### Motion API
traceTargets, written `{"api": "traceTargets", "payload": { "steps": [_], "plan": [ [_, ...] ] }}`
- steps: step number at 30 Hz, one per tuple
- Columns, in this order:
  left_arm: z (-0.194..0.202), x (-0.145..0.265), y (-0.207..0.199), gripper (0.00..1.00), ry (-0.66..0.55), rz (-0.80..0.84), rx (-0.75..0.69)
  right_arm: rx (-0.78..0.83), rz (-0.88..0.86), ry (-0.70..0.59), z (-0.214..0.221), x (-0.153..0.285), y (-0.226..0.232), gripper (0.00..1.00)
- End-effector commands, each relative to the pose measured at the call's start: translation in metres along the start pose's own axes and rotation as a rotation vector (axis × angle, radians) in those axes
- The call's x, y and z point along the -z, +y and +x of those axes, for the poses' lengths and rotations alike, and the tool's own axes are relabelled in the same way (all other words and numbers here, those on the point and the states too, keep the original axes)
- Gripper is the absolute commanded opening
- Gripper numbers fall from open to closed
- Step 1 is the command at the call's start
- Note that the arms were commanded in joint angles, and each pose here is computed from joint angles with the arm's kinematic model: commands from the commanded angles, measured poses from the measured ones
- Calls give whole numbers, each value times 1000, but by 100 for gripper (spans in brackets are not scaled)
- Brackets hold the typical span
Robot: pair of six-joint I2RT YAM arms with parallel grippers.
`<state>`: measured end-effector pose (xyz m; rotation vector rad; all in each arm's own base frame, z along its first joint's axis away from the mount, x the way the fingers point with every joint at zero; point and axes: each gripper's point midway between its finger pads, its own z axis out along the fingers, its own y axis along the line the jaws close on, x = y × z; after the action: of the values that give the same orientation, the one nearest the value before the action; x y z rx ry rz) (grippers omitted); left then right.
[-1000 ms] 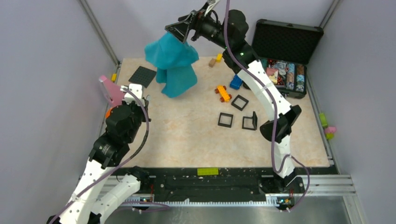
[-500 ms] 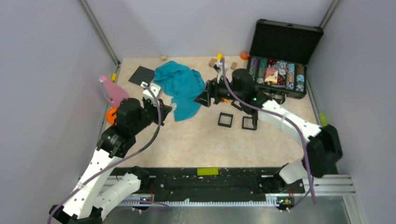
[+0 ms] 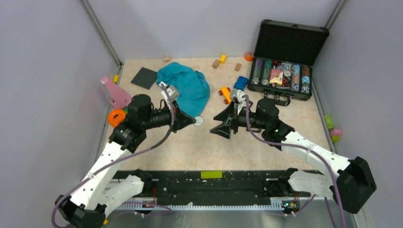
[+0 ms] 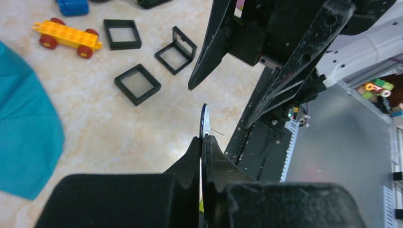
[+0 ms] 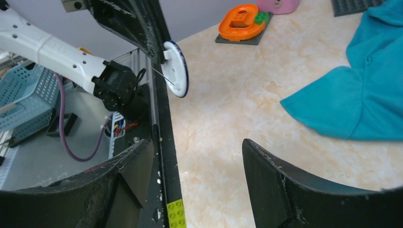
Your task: Remove the brooch from the garment
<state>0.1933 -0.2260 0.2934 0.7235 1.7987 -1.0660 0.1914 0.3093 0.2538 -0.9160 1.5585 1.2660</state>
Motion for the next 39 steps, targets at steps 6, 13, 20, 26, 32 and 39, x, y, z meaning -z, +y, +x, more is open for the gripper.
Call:
{"api": "traceTargets", "payload": {
  "steps": [6,13,20,26,32,39],
  "plan": [
    [-13,-4,-35,0,-21,232,-2,153,-117,-99,-31,-17,34,66],
    [-6,-6,-39,0,11,274,-4,134,-170,-112,-40,-23,43,55],
    [-3,-7,-36,0,33,270,-4,126,-198,-109,-42,-24,48,49],
    [0,-7,-35,0,38,264,-10,111,-207,-96,-40,-29,49,47],
    [0,-6,-36,0,37,265,-5,98,-207,-102,-42,-31,49,43],
    [1,-4,-38,0,37,274,-12,75,-204,-112,-44,-32,49,37]
  ]
}}
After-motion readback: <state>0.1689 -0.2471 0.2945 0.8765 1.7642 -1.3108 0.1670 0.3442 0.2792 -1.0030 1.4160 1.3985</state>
